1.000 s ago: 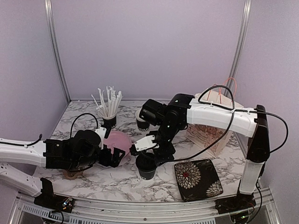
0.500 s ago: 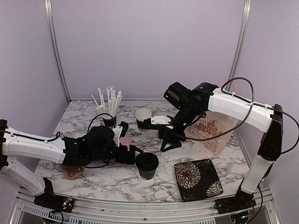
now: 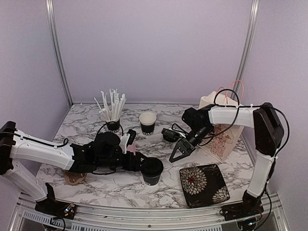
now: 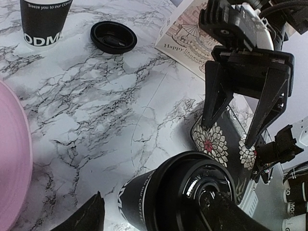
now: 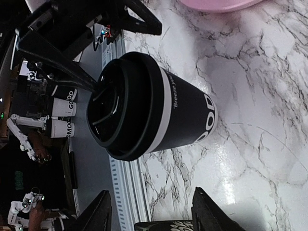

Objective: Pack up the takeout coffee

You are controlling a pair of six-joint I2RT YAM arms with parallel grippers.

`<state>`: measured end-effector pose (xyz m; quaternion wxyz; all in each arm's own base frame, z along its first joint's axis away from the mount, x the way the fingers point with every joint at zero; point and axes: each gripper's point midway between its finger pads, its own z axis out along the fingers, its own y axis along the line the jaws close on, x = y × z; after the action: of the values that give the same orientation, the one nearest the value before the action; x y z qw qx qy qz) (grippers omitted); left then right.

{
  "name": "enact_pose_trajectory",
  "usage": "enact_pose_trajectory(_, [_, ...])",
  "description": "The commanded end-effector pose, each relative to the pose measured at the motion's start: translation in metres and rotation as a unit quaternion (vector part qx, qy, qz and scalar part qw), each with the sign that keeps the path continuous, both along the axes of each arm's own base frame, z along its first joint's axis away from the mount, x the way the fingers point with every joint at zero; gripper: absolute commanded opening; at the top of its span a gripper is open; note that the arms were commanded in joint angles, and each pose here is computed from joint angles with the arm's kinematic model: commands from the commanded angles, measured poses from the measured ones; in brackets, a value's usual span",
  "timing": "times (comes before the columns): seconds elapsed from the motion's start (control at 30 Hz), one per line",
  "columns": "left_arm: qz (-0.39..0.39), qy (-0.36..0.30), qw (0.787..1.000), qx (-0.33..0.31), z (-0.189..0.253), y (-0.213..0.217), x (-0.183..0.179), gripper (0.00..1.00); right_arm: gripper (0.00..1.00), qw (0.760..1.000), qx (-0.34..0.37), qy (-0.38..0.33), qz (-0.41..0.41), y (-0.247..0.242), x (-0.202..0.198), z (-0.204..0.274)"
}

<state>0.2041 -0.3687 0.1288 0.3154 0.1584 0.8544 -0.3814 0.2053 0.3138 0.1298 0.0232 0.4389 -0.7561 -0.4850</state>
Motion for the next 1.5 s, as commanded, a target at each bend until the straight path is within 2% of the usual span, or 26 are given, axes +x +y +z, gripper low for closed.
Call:
enact_pose_trajectory(0.0, [-0.013,0.027,1.000,-0.006,-0.017,-0.005,-0.005,0.76,0.57,0.998,0.043,0.040,0.013,0.018,-0.004,0.015])
enact_pose_trajectory(0.17, [-0.007,0.060,0.998,0.003,-0.037,-0.002,-0.007,0.69,0.59,0.997,0.034,0.055,0.031,0.026,-0.015,0.007])
enact_pose_trajectory(0.3, [0.000,0.075,0.997,0.012,-0.049,0.003,-0.008,0.66,0.55,0.996,0.026,0.072,0.042,0.032,-0.021,-0.002])
enact_pose_trajectory(0.57, [0.005,0.093,0.995,0.026,-0.065,0.010,-0.013,0.63,0.40,0.993,0.034,0.108,0.036,0.038,-0.019,-0.006])
enact_pose_trajectory(0.83, [-0.010,0.108,0.993,0.036,-0.081,0.010,-0.019,0.58,0.36,0.987,0.024,0.156,0.011,0.037,-0.013,-0.020])
enact_pose_trajectory(0.93, [-0.015,0.119,0.992,0.040,-0.088,0.009,-0.021,0.56,0.30,0.984,-0.008,0.179,-0.013,0.034,-0.008,-0.042])
enact_pose_trajectory(1.1, [0.001,0.153,0.987,0.049,-0.107,0.017,-0.021,0.53,0.17,0.967,-0.123,0.214,-0.055,0.015,-0.009,-0.108])
enact_pose_trajectory(1.33, [0.016,0.199,0.978,0.064,-0.132,0.028,-0.026,0.50,0.15,0.952,-0.216,0.205,-0.070,-0.001,-0.010,-0.155])
enact_pose_trajectory(1.47, [0.031,0.214,0.974,0.070,-0.141,0.035,-0.027,0.48,0.15,0.954,-0.242,0.164,-0.074,-0.007,-0.002,-0.162])
